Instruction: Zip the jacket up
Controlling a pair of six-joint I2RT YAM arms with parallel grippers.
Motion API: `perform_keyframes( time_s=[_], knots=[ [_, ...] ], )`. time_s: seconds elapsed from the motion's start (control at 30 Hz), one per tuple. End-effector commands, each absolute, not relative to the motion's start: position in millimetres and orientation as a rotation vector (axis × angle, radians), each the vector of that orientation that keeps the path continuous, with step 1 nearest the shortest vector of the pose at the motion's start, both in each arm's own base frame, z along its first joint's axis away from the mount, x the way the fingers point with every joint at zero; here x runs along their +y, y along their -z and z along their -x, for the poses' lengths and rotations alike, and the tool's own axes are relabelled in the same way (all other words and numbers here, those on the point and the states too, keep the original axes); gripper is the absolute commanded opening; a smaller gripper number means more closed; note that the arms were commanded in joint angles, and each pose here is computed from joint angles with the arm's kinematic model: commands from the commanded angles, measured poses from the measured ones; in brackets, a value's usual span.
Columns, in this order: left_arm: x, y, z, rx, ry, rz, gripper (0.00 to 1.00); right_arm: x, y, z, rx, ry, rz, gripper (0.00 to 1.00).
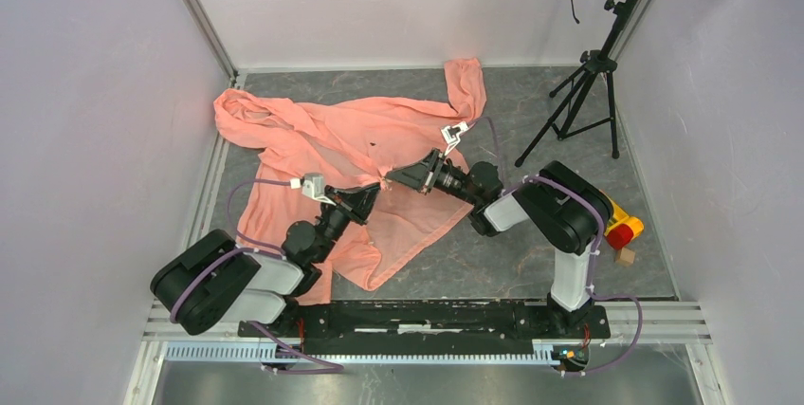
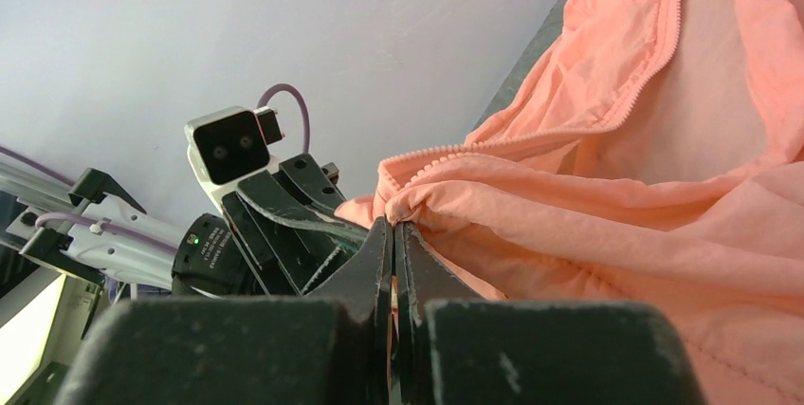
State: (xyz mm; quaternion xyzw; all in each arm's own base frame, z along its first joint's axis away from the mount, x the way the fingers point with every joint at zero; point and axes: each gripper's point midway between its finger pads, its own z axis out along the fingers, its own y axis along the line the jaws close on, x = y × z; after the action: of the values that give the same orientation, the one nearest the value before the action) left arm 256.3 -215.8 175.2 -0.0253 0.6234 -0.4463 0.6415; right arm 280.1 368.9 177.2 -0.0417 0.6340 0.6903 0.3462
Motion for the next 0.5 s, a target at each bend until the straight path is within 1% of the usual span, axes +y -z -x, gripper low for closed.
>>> perform_keyframes(
  time_s=[0.0,0.17,0.2,0.33,0.47],
  knots=[
    [-226.4,-193.8,-254.4,1.363,1.086,0.031,0.02,356.1,-281.1,-245.4,1.071,-1.904,0.320,0.00],
    [-219.1,-186.3,-254.0,1.385,1.083,0.084,0.03,350.8,-281.6,-238.4,1.074,-1.896,0.342,0.00],
    [-217.2,-185.5,-253.8,1.388,1.091,0.106,0.06,350.6,-281.8,-237.0,1.075,-1.897,0.348,0.00],
    [-209.7,-187.2,-252.7,1.384,1.134,0.192,0.27,349.1,-278.1,-234.3,1.088,-1.894,0.356,0.00],
    [-204.1,-190.1,-249.8,1.375,1.162,0.237,0.39,345.2,-278.3,-234.5,1.090,-1.887,0.354,0.00]
  ],
)
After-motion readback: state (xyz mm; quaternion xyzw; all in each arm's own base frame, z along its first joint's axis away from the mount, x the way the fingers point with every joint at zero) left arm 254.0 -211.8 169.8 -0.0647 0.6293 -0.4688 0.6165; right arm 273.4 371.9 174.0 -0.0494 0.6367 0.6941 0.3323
